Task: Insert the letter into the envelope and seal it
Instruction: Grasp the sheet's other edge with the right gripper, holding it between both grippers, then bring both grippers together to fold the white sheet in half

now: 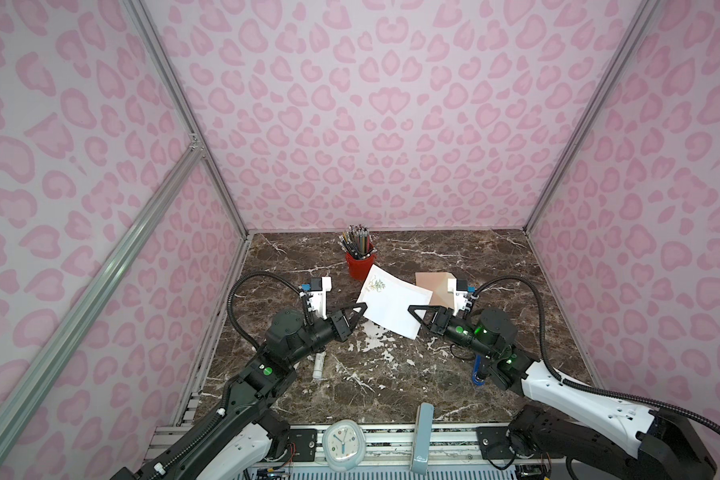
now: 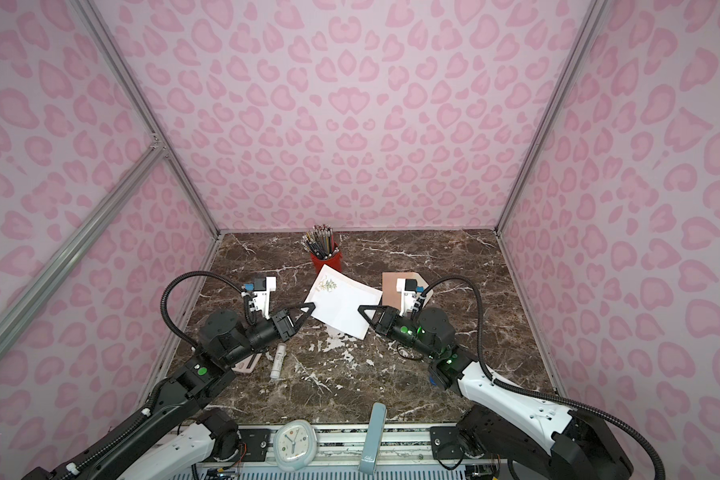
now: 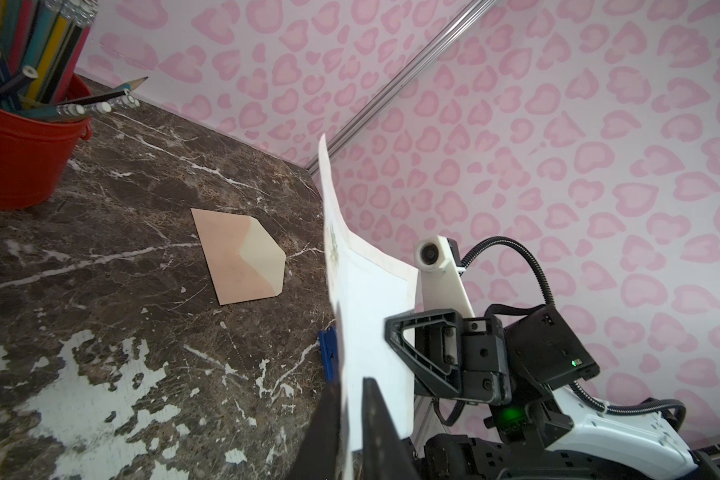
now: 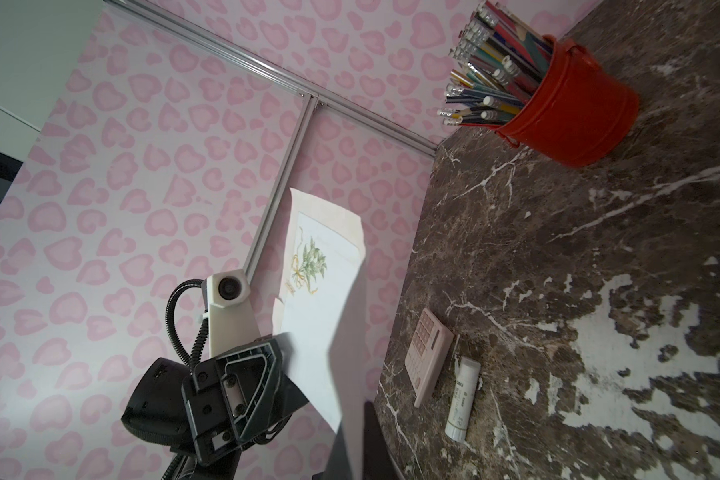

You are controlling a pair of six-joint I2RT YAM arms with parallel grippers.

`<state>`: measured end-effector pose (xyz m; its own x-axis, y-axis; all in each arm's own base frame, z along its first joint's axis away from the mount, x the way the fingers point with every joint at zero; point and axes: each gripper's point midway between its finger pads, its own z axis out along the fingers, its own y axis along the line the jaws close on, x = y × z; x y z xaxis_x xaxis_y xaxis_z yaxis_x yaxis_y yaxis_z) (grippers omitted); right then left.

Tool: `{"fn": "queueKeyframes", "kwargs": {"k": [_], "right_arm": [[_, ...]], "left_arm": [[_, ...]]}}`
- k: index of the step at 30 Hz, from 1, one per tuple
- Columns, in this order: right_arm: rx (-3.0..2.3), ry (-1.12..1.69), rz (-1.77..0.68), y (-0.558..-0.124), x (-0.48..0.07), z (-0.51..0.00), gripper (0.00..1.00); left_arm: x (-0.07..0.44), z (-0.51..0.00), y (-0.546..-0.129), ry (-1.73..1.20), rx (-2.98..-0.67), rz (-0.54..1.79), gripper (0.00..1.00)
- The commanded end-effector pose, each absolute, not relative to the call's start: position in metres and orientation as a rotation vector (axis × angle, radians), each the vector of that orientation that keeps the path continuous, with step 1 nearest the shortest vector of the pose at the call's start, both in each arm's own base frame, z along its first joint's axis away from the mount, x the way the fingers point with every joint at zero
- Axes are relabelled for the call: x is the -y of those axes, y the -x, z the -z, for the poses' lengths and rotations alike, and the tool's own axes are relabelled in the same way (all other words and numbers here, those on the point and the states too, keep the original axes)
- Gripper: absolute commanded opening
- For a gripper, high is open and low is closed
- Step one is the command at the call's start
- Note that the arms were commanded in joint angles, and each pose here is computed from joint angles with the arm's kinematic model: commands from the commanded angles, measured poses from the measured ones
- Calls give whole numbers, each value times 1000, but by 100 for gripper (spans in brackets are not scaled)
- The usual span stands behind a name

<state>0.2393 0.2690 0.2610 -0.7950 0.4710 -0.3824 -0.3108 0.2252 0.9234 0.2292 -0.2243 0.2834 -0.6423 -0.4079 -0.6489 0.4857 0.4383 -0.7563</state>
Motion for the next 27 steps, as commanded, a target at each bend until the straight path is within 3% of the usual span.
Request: {"fn": "queueKeyframes", "kwargs": {"k": [1,5,8,17,27], "right_arm": [[-1892,-67,-1571,-235,-267,-269,0],[-1922,-7,-1461,-229,-254,-273,0],[-1961,37,-1384,-227,-245,-275,0],[-1995,192,-1317,-211,-235,-295,0],[-1971,312,-1424,-192,-247,-325,0]], "left_arm": [[219,-288,-225,-95,-1838,1291,31],[198,-296,-228,-56,-1825,1211,62],[183,-298,-233,-32,-1844,1135,71],[155,-273,-251,32,-1930,1008,68],[183,-234,-264,-22,-2007,1181,65]]}}
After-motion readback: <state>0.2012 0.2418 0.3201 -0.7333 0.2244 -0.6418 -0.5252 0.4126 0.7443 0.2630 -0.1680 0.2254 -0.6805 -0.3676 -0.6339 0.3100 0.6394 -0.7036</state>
